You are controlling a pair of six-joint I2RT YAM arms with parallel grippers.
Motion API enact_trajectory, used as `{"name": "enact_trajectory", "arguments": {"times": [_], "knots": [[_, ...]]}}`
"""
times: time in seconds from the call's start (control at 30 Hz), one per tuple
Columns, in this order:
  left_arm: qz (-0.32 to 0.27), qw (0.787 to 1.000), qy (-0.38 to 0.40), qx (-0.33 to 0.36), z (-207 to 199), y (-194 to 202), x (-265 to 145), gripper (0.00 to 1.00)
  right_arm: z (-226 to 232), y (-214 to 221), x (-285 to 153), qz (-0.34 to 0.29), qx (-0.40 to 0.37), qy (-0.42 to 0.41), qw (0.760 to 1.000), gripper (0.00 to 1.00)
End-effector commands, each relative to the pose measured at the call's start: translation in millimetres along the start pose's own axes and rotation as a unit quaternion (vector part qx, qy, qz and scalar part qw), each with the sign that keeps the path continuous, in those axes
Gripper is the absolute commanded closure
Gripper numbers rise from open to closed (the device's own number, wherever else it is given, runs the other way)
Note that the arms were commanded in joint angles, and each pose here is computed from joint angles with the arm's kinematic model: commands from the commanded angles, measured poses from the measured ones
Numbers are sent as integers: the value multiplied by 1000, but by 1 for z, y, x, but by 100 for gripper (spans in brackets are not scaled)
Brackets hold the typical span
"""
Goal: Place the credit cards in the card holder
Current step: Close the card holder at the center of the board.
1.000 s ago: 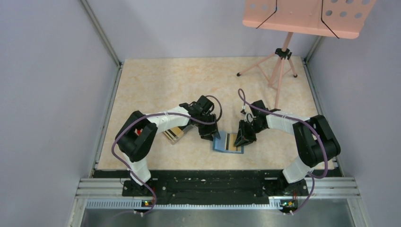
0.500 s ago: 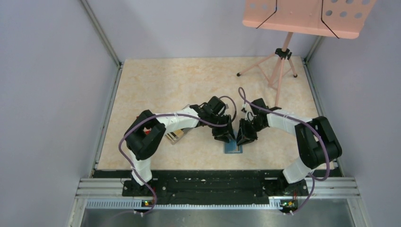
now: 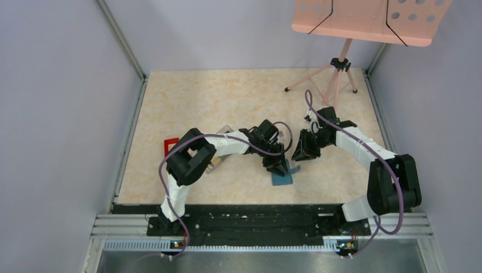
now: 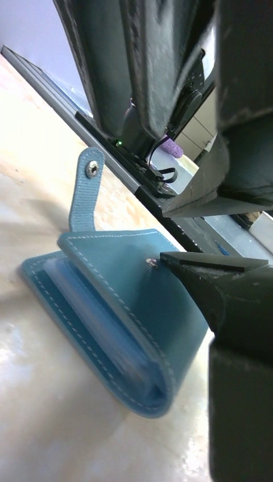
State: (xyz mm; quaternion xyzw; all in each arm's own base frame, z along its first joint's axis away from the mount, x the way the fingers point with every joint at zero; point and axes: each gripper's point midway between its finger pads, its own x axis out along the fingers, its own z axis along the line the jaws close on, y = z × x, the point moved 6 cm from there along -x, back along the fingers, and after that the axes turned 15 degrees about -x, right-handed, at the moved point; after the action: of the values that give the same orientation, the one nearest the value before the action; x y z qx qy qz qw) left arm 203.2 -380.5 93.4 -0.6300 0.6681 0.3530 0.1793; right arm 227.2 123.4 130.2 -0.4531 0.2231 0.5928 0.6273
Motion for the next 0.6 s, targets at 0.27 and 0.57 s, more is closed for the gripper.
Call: {"name": "enact_trajectory", "arguments": {"times": [0.27,0.57], "knots": [[-2,999,21,24,-18,-8,6,71,1,-13,31,17,-7,-88,996,81],[-46,998,-4,30,-20,-6,-15,62,-17,-6,54,49,25,-54,997,83]]}}
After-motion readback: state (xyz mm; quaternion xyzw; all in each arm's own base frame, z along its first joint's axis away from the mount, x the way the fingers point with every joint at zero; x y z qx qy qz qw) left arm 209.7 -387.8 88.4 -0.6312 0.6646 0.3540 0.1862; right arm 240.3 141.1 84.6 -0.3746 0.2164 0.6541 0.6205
